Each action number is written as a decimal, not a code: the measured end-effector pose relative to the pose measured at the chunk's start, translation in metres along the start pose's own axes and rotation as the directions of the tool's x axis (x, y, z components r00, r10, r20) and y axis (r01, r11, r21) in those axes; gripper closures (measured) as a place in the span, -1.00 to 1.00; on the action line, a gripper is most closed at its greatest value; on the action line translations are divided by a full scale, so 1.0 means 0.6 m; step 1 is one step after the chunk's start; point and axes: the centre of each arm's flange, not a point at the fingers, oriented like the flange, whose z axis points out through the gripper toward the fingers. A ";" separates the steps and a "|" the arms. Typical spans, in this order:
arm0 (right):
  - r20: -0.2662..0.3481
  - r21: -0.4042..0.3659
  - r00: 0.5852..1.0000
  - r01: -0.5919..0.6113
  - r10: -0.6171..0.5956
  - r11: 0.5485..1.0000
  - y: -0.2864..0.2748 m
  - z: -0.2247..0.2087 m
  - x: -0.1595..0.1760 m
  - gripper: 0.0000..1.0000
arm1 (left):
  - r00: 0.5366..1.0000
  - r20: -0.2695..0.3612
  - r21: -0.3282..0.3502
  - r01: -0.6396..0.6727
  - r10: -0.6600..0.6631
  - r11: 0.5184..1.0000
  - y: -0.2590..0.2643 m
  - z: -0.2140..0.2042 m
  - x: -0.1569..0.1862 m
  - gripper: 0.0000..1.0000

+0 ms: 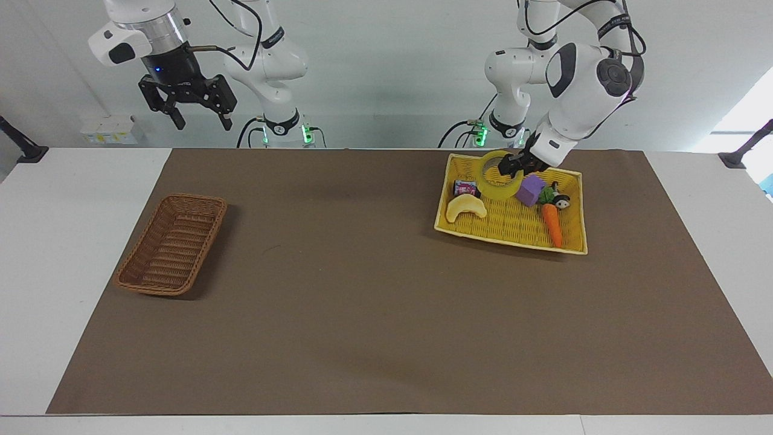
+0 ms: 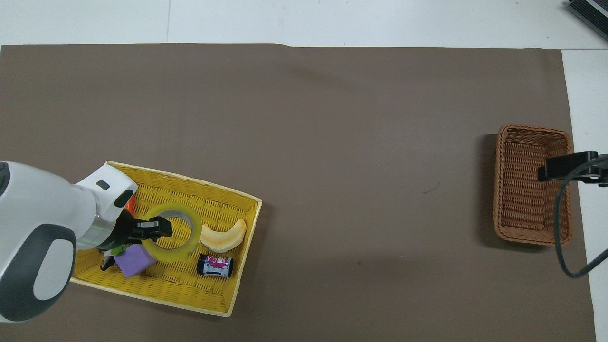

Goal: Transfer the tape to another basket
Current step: 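Lift the tape with the left gripper while the right gripper approaches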

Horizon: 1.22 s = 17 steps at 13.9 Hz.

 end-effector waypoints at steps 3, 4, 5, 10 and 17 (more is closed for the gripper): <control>0.014 0.119 0.994 0.109 -0.111 0.987 -0.039 0.037 0.005 -1.00 | 0.999 0.020 -0.174 0.035 -0.032 0.984 0.042 0.000 0.010 0.51; 0.006 0.146 0.991 0.129 -0.132 0.981 -0.055 0.051 0.010 -1.00 | 0.999 0.029 -0.217 0.033 -0.028 0.976 0.062 0.003 0.004 0.51; -0.003 0.167 0.988 0.152 -0.154 0.974 -0.082 0.065 0.012 -1.00 | 0.999 0.030 -0.250 0.021 -0.014 0.968 0.088 0.006 -0.005 0.51; 0.064 0.465 0.992 0.064 -0.106 0.883 -0.202 0.146 0.019 -1.00 | 1.000 0.018 -0.352 0.018 -0.012 0.936 0.200 -0.009 -0.051 0.51; 0.225 0.760 0.974 -0.167 -0.014 0.628 -0.236 0.228 0.022 -1.00 | 0.999 -0.016 -0.386 0.037 -0.047 0.922 0.337 0.003 -0.143 0.51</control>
